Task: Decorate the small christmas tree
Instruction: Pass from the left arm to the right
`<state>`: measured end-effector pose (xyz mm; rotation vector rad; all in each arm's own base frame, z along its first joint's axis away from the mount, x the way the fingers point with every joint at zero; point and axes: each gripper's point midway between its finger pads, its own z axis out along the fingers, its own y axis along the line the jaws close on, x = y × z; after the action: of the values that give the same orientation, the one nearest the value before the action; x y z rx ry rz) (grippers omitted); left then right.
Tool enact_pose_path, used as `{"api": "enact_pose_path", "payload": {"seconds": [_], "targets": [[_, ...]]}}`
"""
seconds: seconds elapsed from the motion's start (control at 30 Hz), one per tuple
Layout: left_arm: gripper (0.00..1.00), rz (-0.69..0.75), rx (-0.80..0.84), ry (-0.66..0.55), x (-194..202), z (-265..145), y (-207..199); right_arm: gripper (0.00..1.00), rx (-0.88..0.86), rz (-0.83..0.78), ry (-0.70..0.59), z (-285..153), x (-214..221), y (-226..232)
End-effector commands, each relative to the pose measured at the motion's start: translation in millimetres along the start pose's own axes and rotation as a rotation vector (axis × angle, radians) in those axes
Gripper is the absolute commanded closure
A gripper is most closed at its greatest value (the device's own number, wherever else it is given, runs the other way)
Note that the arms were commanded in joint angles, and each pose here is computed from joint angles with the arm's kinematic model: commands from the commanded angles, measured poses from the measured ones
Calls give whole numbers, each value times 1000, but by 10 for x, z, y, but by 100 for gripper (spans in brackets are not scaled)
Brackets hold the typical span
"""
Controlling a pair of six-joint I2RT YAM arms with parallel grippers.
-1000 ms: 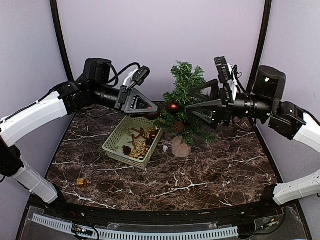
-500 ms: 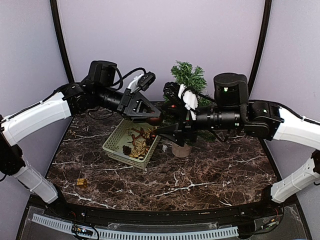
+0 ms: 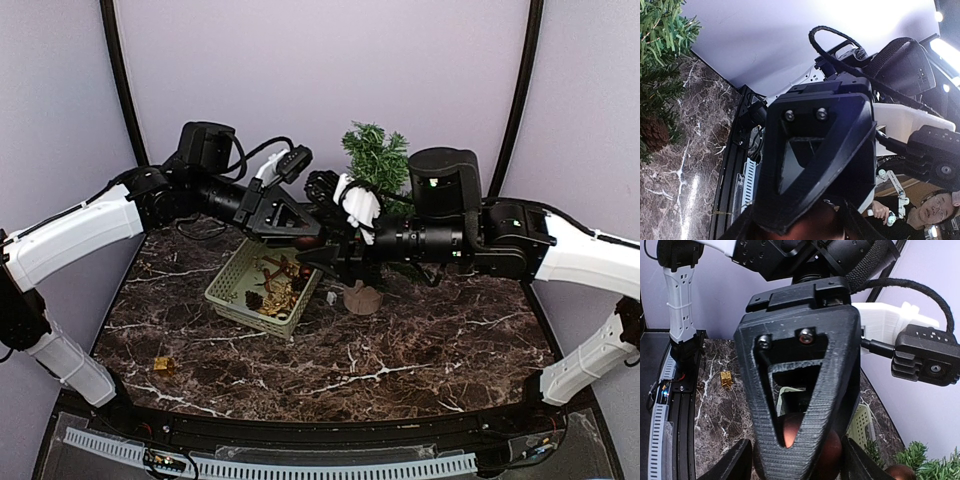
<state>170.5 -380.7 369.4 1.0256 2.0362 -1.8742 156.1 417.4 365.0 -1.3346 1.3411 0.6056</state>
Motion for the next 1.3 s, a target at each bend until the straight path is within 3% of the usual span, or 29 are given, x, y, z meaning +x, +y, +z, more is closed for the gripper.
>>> {"api": "enact_pose_path", "payload": {"seconds": [0.0,0.13,0.33,0.47,0.6,1.1,1.27], "targets": [[53,-3,32,25,58,7,-90,43,46,-14,-55,-5,-201,-81],[53,-6,34,29,63,13,-84,53,55,-19,-51,-2,-189,-84],[48,-4,37,28,60,21,-85,59,75,-18,-68,-32,-210,-113],[27,14,24,8,28,11,-88,60,100,1,-93,-98,-237,-152],[16,66,-4,-30,-24,-25,-111,60,137,29,-122,-206,-268,-212],[8,335,-316,-308,-291,-470,23,59,391,287,-185,-871,-144,-789],[8,364,-367,-317,-351,-442,188,59,476,358,-204,-1149,-7,-1080]]}}
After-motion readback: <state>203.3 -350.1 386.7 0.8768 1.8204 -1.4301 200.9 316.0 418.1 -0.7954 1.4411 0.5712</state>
